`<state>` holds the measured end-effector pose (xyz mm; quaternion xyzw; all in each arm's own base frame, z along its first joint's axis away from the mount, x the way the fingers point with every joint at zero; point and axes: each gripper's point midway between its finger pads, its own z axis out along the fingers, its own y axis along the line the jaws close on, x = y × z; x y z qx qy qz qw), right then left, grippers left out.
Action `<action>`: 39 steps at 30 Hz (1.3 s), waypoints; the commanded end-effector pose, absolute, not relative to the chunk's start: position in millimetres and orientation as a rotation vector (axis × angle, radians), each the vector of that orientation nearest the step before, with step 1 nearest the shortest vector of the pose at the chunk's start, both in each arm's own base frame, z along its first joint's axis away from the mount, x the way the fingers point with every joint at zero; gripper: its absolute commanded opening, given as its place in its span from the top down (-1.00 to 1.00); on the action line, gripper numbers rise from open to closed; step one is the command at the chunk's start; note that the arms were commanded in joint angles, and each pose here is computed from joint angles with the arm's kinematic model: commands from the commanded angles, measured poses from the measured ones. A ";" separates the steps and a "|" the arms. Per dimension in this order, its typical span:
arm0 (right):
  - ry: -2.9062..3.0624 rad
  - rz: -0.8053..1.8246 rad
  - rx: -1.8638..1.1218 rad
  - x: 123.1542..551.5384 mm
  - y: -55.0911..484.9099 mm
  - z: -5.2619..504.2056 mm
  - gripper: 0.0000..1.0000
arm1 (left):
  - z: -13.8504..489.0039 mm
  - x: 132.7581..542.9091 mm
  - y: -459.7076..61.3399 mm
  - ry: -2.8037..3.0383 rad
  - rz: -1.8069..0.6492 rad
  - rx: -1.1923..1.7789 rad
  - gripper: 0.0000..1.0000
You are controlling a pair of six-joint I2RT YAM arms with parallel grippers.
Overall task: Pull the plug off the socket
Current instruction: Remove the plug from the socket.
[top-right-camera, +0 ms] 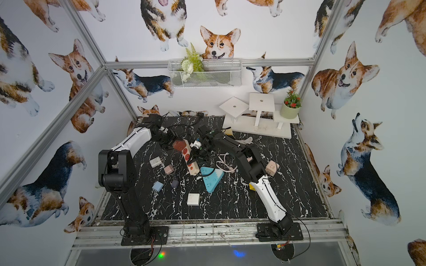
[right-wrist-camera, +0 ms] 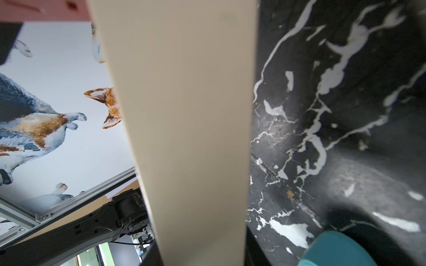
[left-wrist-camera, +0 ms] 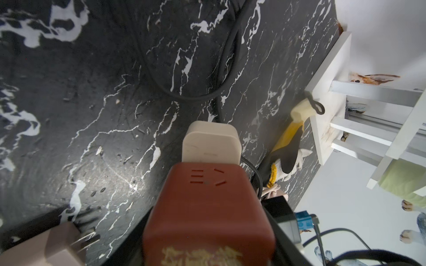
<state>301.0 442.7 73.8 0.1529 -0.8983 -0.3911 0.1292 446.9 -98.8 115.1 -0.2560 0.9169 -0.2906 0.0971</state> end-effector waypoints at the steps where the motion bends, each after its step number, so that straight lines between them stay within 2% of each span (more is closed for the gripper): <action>1: -2.680 -0.625 0.096 285.2 385.0 26.7 1.00 | 150.5 472.7 -99.0 2.370 -1.175 -0.945 1.00; 4: -2.692 -0.617 0.077 289.5 384.4 27.6 1.00 | 143.0 472.2 -96.6 2.335 -1.209 -0.964 1.00; 8: -2.711 -0.562 0.071 292.9 379.0 25.2 1.00 | 120.1 443.0 -93.0 2.690 -0.866 -0.776 1.00; 11: -2.719 -0.542 0.062 293.7 377.0 22.3 1.00 | 119.2 444.8 -88.8 2.757 -0.813 -0.797 1.00; 13: -2.722 -0.525 0.049 293.7 375.2 20.3 1.00 | 126.7 455.1 -90.8 2.679 -0.931 -0.854 1.00; 16: -2.728 -0.507 0.040 294.2 373.3 18.4 1.00 | 140.9 480.3 -90.6 2.360 -1.239 -1.002 1.00; 18: -2.728 -0.507 0.028 295.2 373.1 17.9 1.00 | 136.5 477.1 -84.9 2.286 -1.265 -1.090 1.00; 25: -2.736 -0.487 0.009 297.6 373.1 14.0 1.00 | 117.6 444.3 -85.6 2.806 -0.745 -0.722 1.00; 26: -2.738 -0.472 0.007 297.6 371.2 13.1 1.00 | 118.2 445.2 -84.1 2.802 -0.760 -0.751 1.00; 29: -2.740 -0.448 0.006 297.1 367.8 9.5 1.00 | 121.2 457.3 -83.8 2.590 -1.059 -0.991 1.00; 31: -2.730 -0.460 0.007 296.2 369.8 8.9 1.00 | 120.5 458.8 -77.5 2.468 -1.162 -1.109 1.00; 33: -2.735 -0.457 0.009 297.2 370.4 9.6 1.00 | 116.7 449.7 -73.0 2.560 -1.043 -1.042 1.00; 36: -2.746 -0.445 0.020 300.5 370.2 9.7 1.00 | 112.6 427.1 -66.4 2.863 -0.622 -0.771 1.00; 37: -2.745 -0.454 0.034 300.9 372.0 10.1 1.00 | 111.4 424.7 -67.7 2.906 -0.571 -0.721 1.00; 39: -2.735 -0.561 0.088 304.3 388.5 13.6 1.00 | 108.3 425.9 -75.6 2.902 -0.633 -0.743 1.00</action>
